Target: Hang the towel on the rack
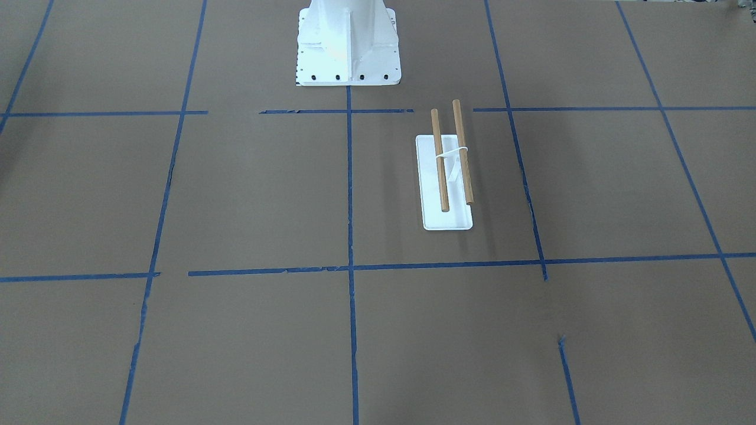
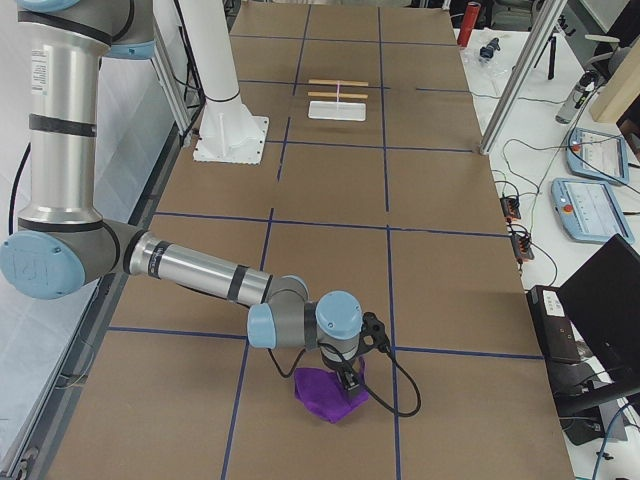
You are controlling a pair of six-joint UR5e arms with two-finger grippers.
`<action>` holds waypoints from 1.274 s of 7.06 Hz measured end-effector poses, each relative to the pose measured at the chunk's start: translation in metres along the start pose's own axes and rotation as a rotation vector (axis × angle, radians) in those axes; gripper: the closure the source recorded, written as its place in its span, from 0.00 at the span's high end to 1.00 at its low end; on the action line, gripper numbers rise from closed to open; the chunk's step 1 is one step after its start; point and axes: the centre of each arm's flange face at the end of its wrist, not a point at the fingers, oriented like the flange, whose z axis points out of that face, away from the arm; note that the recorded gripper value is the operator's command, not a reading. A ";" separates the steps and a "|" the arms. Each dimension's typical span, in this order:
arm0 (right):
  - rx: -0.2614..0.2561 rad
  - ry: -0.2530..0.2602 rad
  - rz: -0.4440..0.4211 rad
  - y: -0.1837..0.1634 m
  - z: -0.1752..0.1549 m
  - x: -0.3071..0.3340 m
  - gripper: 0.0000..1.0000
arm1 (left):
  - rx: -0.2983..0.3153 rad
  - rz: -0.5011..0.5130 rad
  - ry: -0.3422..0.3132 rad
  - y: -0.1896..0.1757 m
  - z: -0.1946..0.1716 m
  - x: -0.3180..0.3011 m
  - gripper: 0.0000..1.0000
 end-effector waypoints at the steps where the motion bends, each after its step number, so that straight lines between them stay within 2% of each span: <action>1: -0.015 0.006 -0.021 0.013 0.016 0.010 0.96 | 0.001 0.001 0.000 0.000 0.000 0.000 1.00; 2: -0.032 0.002 -0.014 0.025 0.028 0.017 0.73 | 0.003 0.003 0.000 -0.001 -0.001 0.000 1.00; 3: -0.047 -0.002 -0.001 0.035 0.036 0.021 0.30 | 0.005 0.005 -0.001 -0.001 -0.002 0.001 1.00; 4: -0.058 -0.003 0.005 0.043 0.040 0.022 0.00 | 0.006 0.006 -0.001 -0.002 -0.002 0.001 1.00; 7: -0.082 0.065 -0.031 0.041 0.038 0.029 0.00 | 0.006 0.007 0.001 -0.004 -0.001 0.001 1.00; 9: -0.046 0.096 -0.065 0.007 0.018 0.029 0.00 | 0.027 0.028 -0.001 -0.006 -0.003 0.002 1.00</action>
